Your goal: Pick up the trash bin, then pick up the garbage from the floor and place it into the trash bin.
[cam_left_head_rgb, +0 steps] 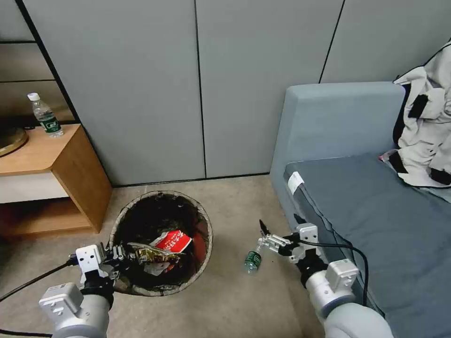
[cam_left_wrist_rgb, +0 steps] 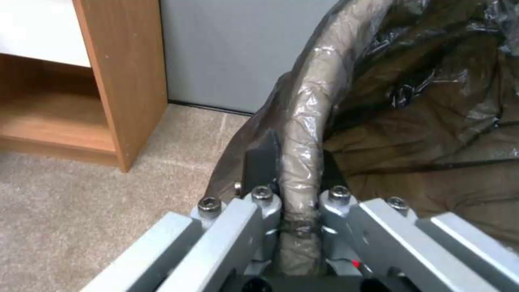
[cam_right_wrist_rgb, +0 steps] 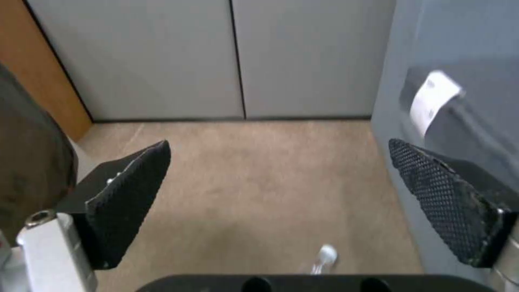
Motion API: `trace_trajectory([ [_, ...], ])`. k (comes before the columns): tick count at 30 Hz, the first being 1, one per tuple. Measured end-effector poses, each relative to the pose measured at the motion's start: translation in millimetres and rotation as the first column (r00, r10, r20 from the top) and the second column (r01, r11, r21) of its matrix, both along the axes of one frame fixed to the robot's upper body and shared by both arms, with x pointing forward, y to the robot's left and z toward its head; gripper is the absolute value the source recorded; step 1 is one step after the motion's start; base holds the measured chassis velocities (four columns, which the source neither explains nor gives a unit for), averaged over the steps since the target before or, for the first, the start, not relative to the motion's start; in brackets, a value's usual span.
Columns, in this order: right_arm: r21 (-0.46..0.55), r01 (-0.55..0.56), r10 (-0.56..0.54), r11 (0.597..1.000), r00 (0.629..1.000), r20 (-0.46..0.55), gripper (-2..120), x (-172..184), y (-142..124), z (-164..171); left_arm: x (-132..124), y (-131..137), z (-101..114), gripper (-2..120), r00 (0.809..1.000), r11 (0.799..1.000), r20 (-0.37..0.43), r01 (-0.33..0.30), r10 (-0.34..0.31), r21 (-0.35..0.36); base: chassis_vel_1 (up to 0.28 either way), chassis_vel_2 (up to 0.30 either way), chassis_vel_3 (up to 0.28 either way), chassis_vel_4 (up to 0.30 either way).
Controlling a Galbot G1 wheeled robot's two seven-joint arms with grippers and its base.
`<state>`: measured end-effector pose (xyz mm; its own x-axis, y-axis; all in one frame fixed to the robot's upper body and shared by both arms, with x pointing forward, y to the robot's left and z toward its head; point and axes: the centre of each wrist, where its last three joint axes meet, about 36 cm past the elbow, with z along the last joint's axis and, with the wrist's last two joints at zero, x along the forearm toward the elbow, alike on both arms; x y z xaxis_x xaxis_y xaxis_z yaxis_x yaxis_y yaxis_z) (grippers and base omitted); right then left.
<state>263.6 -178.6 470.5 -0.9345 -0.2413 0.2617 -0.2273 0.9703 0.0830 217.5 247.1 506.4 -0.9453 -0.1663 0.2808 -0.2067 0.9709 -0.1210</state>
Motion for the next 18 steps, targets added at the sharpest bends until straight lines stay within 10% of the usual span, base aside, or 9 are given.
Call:
trace_trajectory([
  [18,0.031,0.118,-0.108,0.993,0.968,-0.227,100,64,24,-55,1,0,0,3,1.000,1.000,0.007,-0.005,0.005,-0.001,0.000,0.000,0.000,0.000],
])
